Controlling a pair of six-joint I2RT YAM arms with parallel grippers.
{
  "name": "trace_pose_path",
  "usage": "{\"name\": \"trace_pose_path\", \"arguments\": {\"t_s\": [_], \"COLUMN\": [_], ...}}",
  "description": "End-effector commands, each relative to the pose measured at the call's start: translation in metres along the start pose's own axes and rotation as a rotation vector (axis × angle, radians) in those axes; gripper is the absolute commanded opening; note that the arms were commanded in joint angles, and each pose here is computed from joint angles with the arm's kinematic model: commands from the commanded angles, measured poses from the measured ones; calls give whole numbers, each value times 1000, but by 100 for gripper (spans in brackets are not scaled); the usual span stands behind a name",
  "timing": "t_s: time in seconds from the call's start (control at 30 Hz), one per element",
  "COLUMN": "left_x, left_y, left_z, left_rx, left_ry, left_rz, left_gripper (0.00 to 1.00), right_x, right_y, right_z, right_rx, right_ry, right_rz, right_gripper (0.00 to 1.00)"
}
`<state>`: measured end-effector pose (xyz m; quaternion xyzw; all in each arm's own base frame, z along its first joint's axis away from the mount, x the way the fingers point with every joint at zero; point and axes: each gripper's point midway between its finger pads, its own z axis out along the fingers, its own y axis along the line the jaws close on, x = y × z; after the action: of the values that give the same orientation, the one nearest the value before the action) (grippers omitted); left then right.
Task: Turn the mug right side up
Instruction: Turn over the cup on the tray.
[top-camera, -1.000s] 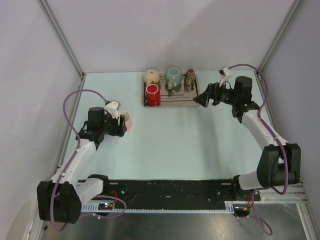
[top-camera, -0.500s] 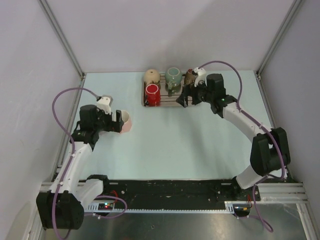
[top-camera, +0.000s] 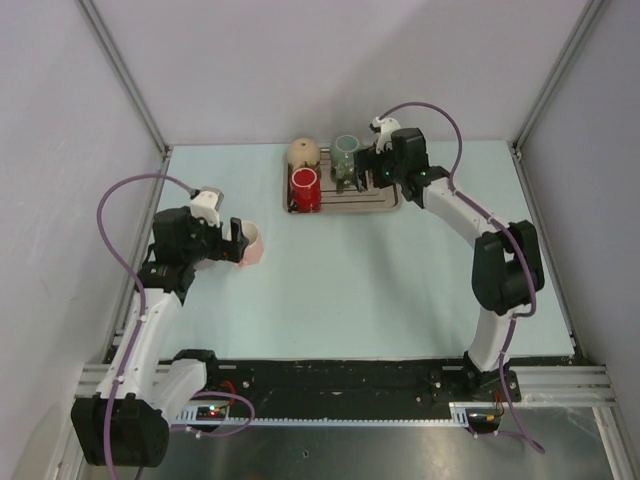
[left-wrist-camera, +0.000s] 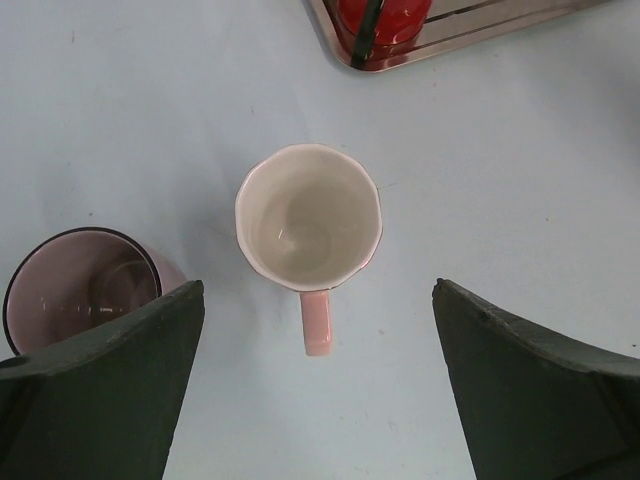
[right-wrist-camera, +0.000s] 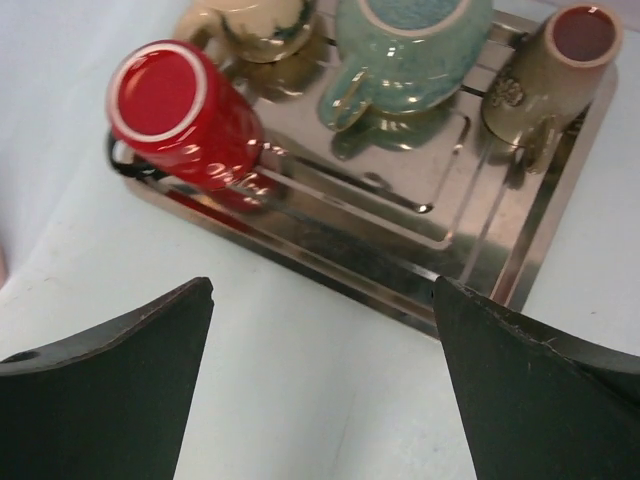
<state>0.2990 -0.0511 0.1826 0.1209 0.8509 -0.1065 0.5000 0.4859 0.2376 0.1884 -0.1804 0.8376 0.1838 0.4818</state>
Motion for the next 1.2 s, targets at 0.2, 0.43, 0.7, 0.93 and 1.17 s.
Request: {"name": "trace_pose_path", "arguments": {"t_s": [0.2, 0.43, 0.7, 0.93, 1.17], "left_x": [-19, -13, -8, -7, -6], "left_y": [-8, -10, -11, -9, -5], "left_z": [-5, -3, -2, -2, -3], "left_rx": [56, 71, 79, 68, 44], "left_ry": [-66, -53, -53, -56, -64], "left_rz": [51, 60, 71, 76, 87], "left_gripper": [100, 100, 100, 100, 100], "right_x": [-17, -19, -22, -33, -50], "right_y": [-62, -102, -110, -54, 7], "right_z": [28, 50, 63, 59, 69], "right_rx": [43, 94, 93, 178, 247], "right_ry": [56, 59, 55, 2, -50], "right_rz": [-84, -83, -70, -155, -206], "right_gripper": [94, 89, 84, 98, 99]}}
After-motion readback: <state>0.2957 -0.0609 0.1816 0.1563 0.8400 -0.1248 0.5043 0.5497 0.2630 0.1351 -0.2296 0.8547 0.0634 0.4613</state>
